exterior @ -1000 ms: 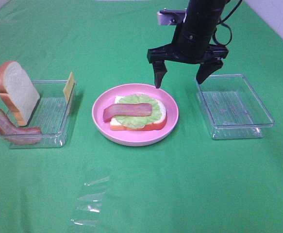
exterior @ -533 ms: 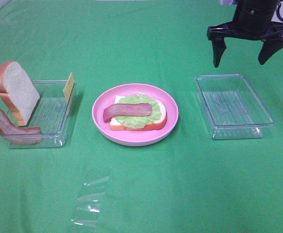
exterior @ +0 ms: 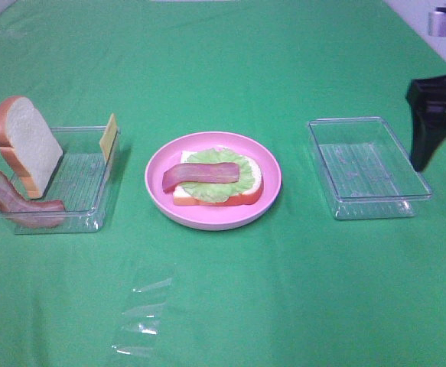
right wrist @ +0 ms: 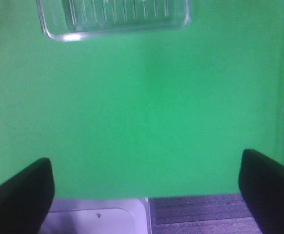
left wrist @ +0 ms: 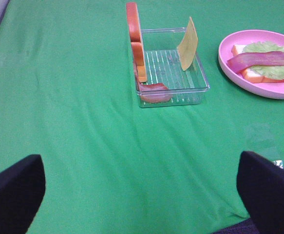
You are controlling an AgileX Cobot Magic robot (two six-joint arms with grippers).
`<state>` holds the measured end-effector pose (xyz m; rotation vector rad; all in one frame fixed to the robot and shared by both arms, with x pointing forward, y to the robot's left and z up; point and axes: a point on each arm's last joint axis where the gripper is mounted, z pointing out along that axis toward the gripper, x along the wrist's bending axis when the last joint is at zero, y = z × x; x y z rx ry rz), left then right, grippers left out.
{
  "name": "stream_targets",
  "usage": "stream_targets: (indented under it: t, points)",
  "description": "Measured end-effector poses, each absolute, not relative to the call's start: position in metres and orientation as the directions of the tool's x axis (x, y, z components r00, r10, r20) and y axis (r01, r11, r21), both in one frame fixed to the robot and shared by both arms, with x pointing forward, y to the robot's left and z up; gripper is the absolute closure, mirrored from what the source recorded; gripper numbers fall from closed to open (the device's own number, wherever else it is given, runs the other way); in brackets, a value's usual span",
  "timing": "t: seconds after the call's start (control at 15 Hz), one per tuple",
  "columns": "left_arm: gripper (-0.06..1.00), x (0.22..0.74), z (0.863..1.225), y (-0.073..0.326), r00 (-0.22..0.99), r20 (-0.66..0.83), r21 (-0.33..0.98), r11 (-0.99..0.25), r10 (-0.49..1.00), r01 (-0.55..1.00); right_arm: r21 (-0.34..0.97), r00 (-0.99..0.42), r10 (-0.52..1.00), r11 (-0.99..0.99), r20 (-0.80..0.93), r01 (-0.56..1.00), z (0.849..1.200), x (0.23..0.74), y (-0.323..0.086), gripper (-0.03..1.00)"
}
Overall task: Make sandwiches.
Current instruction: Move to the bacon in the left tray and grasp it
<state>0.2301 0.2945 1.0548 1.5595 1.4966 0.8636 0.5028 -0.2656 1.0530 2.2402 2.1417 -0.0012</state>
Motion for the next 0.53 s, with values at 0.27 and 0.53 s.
stream_targets:
  t: [0.27,0.53]
  points:
    - [-0.05,0.230,1.055,0.295,0.071,-0.048,0.890,0.011,0.996,0.457,0.225,0.054,0.999,-0.054,0.009,0.973,1.065,0.397,-0.280,-0.01]
    - [-0.05,0.230,1.055,0.295,0.071,-0.048,0.890,0.011,0.996,0.457,0.511,0.042,0.997,-0.071,0.068,0.857,1.068,0.319,-0.291,-0.01]
